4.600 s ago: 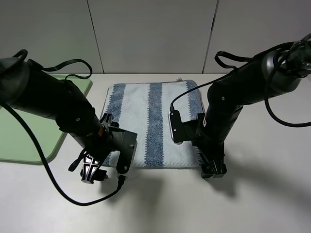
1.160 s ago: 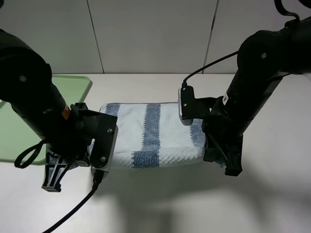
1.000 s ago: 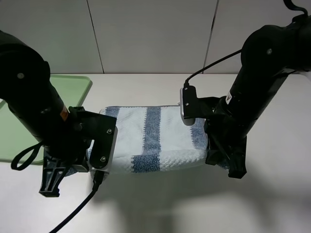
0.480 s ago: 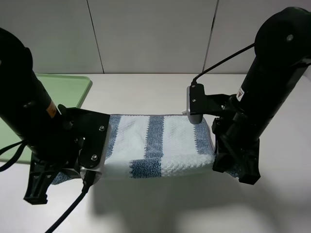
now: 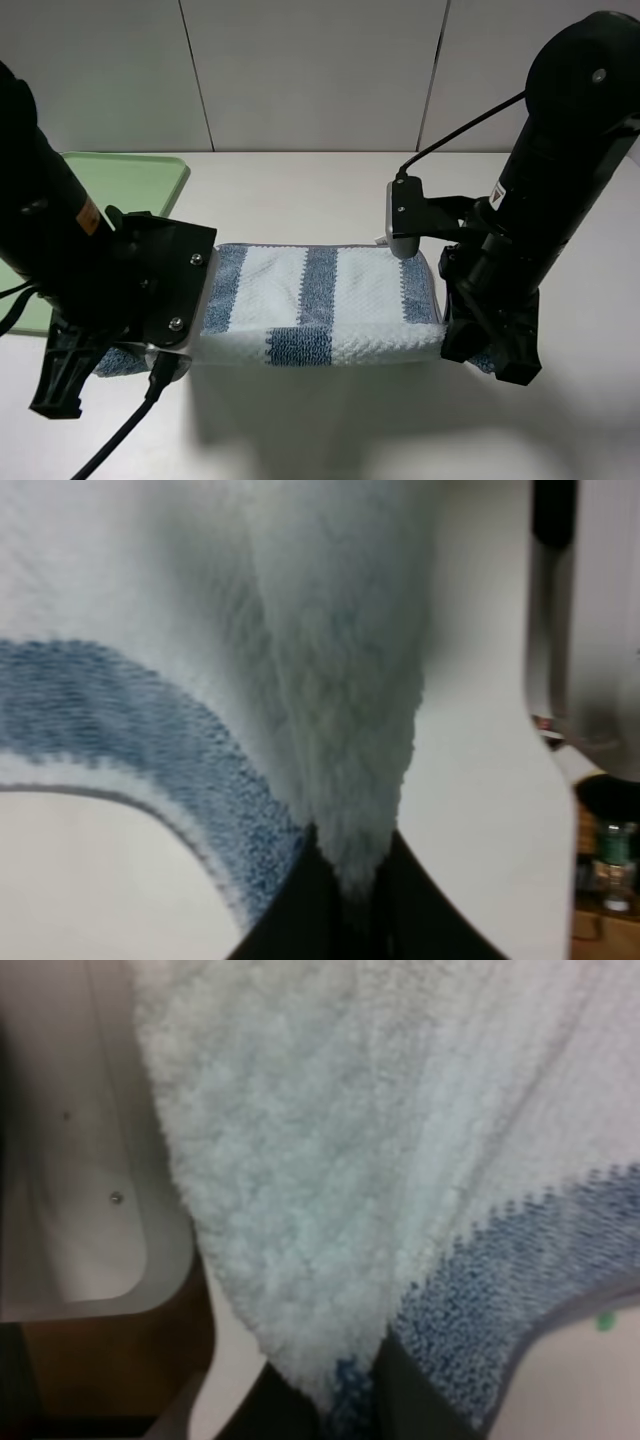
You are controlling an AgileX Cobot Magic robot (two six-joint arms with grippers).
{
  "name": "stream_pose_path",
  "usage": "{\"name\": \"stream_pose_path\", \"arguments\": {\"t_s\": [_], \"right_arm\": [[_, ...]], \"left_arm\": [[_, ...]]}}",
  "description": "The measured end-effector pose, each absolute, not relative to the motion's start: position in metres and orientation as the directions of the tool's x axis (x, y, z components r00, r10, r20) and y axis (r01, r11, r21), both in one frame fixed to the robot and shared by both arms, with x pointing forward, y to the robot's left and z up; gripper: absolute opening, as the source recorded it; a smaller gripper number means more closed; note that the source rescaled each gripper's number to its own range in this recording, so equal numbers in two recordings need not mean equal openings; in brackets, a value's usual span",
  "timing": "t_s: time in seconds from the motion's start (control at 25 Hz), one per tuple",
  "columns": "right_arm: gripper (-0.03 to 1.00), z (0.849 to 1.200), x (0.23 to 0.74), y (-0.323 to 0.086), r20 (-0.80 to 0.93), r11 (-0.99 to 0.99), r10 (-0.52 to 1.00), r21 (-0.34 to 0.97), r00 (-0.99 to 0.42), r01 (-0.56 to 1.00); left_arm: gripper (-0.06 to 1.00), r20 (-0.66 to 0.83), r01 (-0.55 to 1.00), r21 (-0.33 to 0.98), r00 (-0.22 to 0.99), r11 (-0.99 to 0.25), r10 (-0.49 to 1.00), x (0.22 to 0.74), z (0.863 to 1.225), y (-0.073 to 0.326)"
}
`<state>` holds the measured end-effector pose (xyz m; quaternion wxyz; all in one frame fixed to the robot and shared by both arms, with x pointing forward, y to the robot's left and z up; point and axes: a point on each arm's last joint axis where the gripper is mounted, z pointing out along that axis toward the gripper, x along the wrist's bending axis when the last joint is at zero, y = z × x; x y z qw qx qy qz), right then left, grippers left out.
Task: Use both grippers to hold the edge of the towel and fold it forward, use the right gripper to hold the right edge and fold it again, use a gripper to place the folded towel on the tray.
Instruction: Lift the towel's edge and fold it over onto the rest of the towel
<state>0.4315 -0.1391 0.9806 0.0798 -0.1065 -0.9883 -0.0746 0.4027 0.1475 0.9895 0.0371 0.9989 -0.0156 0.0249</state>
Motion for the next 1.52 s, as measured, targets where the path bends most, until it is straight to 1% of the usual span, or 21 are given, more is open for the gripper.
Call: {"name": "stream_pose_path", "arguments": {"t_s": [0.24, 0.6, 0.8, 0.96, 1.52], "right_arm": [[0.00, 0.979, 0.440, -0.142, 0.082, 0.967, 0.214, 0.123, -0.973, 0.223], [0.00, 0.979, 0.448, -0.143, -0.015, 0.971, 0.205, 0.128, -0.979, 0.202], [0.00, 0.980, 0.452, -0.141, -0.056, 0.968, 0.205, 0.158, -0.977, 0.194], [0.00, 0.980, 0.456, -0.140, -0.099, 0.968, 0.204, 0.172, -0.974, 0.185], [0.00, 0.981, 0.466, -0.139, -0.213, 0.972, 0.175, 0.192, -0.961, 0.134]], "left_arm": [[0.00, 0.166, -0.084, 0.085, 0.984, -0.993, -0.069, 0.413, 0.991, 0.145], [0.00, 0.271, -0.122, 0.111, 0.959, -0.986, -0.088, 0.423, 0.993, 0.142], [0.00, 0.296, -0.071, 0.128, 0.955, -0.989, -0.030, 0.435, 0.993, 0.151], [0.00, 0.293, -0.054, 0.125, 0.956, -0.991, -0.015, 0.442, 0.986, 0.153], [0.00, 0.333, -0.112, 0.097, 0.940, -0.989, -0.073, 0.463, 0.958, 0.142]]}}
